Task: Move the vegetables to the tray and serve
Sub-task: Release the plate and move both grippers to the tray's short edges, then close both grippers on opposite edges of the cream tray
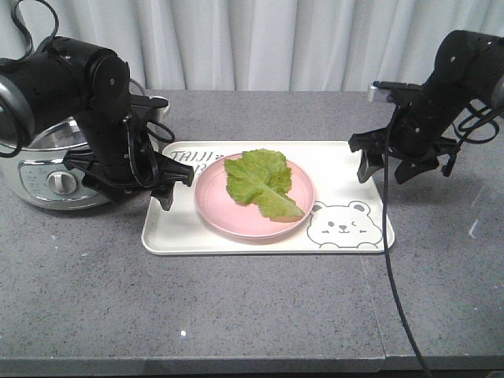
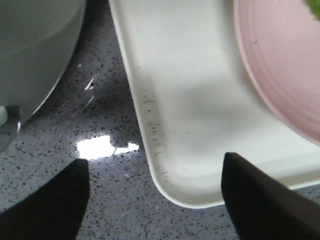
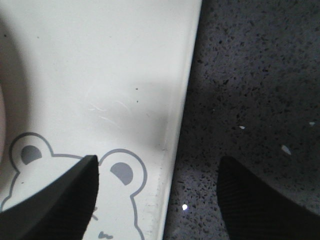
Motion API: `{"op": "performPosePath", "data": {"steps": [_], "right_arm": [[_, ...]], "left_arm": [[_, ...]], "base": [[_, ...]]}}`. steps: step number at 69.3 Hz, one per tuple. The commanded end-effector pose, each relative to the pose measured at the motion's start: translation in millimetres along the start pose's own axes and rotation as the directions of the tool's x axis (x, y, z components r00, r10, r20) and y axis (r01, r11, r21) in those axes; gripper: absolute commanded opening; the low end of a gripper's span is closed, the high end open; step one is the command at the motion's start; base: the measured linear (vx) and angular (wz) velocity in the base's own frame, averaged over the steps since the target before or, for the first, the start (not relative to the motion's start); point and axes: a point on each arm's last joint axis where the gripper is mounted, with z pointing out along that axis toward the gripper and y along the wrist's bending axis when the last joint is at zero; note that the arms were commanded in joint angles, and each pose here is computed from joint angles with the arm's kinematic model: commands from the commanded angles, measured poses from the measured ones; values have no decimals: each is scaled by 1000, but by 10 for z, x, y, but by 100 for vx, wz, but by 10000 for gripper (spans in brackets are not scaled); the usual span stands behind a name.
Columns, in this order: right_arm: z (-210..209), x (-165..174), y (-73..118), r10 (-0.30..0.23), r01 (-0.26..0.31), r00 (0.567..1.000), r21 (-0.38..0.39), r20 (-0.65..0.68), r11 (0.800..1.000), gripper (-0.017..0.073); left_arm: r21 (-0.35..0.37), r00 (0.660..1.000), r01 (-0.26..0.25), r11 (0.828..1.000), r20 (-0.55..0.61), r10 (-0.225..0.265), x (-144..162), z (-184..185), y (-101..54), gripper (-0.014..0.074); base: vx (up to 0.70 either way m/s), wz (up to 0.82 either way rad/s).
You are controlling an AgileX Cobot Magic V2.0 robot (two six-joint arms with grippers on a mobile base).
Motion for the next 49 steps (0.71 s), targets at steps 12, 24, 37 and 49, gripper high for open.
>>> {"op": "performPosePath", "data": {"steps": [12, 24, 37, 49], "right_arm": [[-181, 3, 33, -12, 12, 1000, -14, 14, 1000, 456], [-141, 0, 28, -9, 9, 1000, -17, 5, 1000, 447], [-101, -3, 17, -7, 7, 1000, -15, -4, 1000, 447], [-7, 49, 0, -1, 1, 999, -15, -41, 1000, 447]], "left_arm": [[24, 997, 2, 1000, 76, -4, -36, -164, -9, 534], [21, 998, 2, 1000, 64, -3, -51, -93, -16, 534], [18, 999, -1, 1000, 50, 0, -64, -22, -22, 534], [15, 999, -17, 1000, 36, 17, -69, 29, -26, 534]], "base": [[0, 0], [0, 0], [0, 0], [0, 0]]}}
